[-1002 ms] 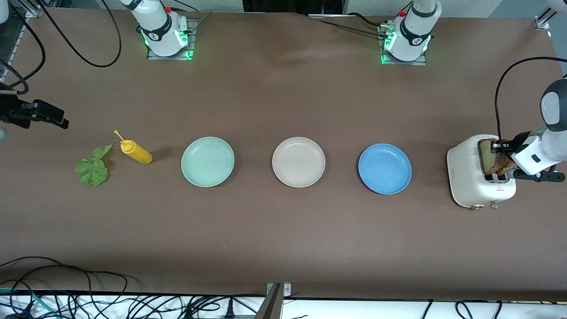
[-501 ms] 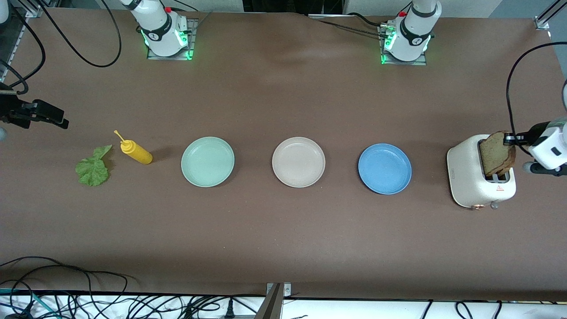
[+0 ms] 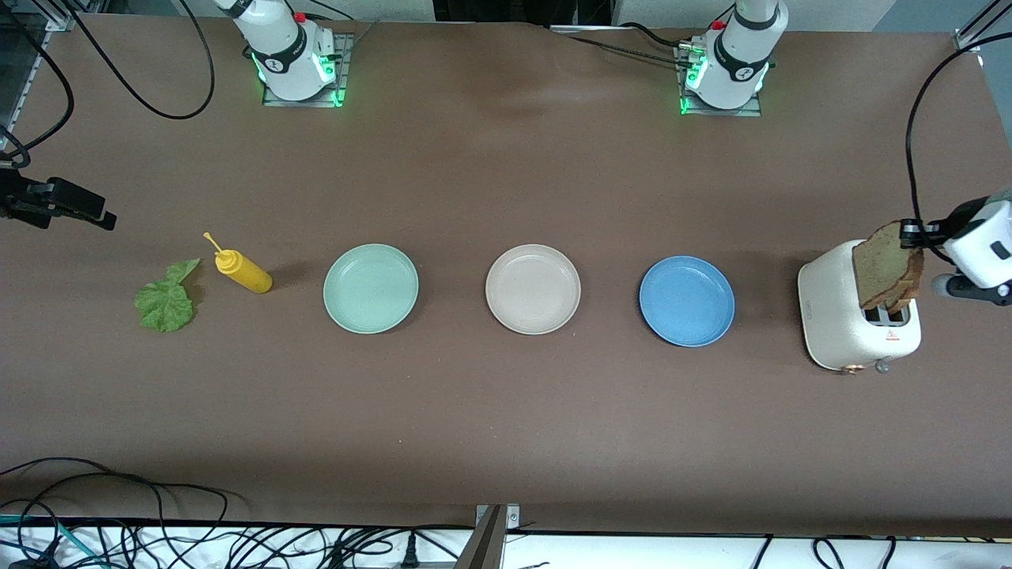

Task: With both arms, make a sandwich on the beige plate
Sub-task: 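Grasp the bread slice with the left gripper and lift it out, then carry the bread to the beige plate while the right gripper reaches the lettuce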

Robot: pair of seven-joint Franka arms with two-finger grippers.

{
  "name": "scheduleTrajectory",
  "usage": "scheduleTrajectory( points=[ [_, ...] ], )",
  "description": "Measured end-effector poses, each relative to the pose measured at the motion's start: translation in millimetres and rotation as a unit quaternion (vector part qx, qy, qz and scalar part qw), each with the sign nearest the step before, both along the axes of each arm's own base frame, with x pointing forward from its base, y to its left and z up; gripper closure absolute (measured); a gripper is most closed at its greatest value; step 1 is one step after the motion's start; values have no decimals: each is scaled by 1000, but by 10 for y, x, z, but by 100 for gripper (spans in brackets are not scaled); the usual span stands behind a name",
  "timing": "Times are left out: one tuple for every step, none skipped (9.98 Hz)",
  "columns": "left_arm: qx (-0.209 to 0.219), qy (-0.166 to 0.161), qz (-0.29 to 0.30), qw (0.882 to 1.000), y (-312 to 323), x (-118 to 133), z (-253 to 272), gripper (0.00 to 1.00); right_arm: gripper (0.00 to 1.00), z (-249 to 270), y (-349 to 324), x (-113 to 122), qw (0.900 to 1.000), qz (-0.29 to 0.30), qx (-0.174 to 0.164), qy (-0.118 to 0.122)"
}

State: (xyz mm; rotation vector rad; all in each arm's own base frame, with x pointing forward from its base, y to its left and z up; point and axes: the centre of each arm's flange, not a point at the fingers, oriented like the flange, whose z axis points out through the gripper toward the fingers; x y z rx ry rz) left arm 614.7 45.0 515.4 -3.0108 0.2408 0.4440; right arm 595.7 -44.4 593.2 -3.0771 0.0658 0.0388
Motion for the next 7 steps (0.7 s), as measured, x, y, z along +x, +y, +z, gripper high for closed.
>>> scheduleTrajectory(
  points=[
    [1, -1, -11, 1000, -185, 9, 54, 92, 0, 0, 5, 0, 1000, 1, 0, 0],
    [1, -3, -24, 1000, -357, 13, 89, 92, 0, 0, -1, 0, 1000, 0, 0, 0],
    [0, -3, -38, 999, -541, 12, 99, 92, 0, 0, -30, -3, 1000, -1, -1, 0],
    [-1, 0, -60, 998, -813, 1, 87, 92, 0, 2, -85, -7, 1000, 2, -1, -1],
    [-6, 5, -86, 996, -1149, -21, 44, 92, 0, 4, -147, -13, 1000, 6, -2, -1],
    [-14, 14, -104, 994, -1504, -53, -46, 92, 0, 5, -229, -22, 1000, 3, -3, -2],
    [-39, 28, -103, 994, -1822, -84, -189, 92, 0, 6, -306, -32, 1000, -1, -13, 0]
  ],
)
